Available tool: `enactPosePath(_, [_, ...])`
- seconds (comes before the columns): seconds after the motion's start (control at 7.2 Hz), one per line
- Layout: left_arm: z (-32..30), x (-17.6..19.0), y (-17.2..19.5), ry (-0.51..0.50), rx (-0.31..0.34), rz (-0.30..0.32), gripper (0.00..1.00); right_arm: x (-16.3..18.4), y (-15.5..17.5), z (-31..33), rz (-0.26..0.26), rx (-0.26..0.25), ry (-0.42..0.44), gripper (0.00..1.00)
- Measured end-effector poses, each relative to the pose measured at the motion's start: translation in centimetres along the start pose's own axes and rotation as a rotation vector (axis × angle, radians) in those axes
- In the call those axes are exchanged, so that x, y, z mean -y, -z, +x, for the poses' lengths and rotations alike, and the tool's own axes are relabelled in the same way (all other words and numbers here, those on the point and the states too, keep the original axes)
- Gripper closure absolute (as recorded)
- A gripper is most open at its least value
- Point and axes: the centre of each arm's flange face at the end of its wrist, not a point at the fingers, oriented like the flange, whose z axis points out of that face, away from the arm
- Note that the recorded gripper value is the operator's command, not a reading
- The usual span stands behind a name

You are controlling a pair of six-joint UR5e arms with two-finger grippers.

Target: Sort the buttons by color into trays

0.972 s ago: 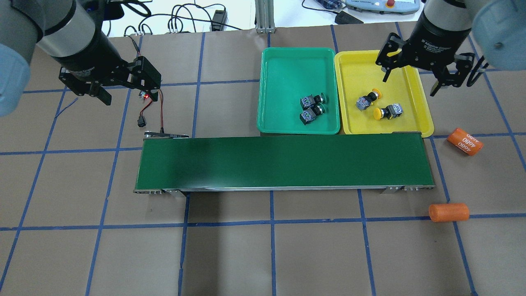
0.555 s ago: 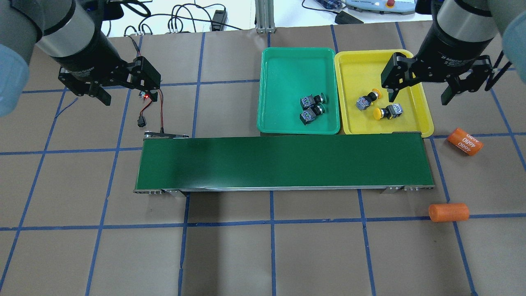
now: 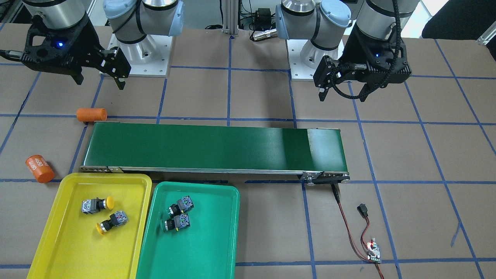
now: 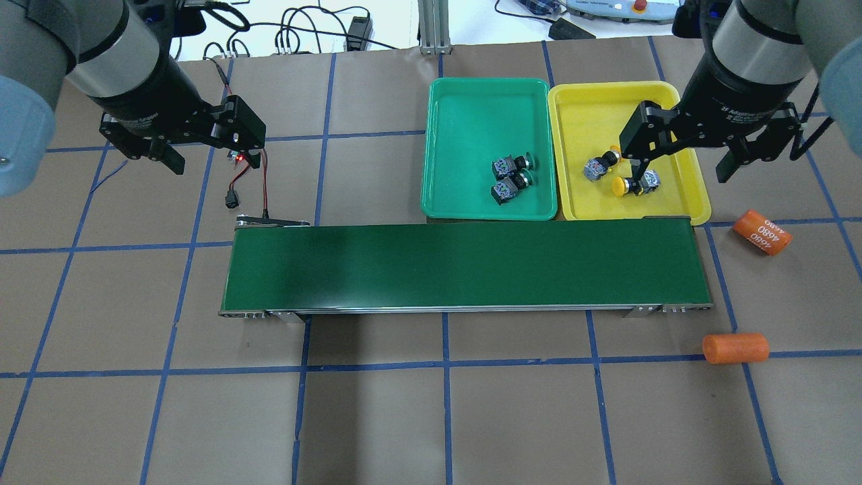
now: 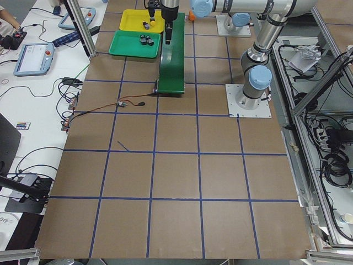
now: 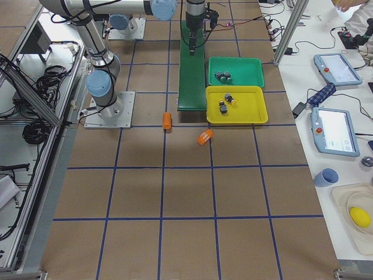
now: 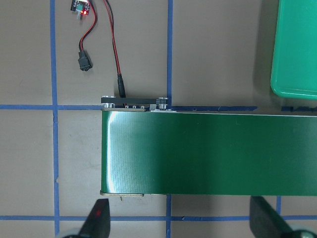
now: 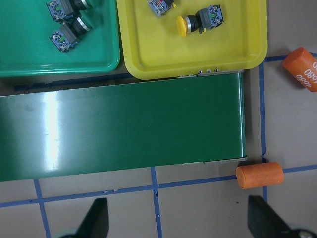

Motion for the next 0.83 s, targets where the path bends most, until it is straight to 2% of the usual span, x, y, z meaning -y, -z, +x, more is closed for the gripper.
enactPosePath(0.83, [-0.1,0.0,0.0,0.001,0.001,0.002,0.0,-1.4,-0.1,-1.5,-0.006,0.007,0.04,0.0])
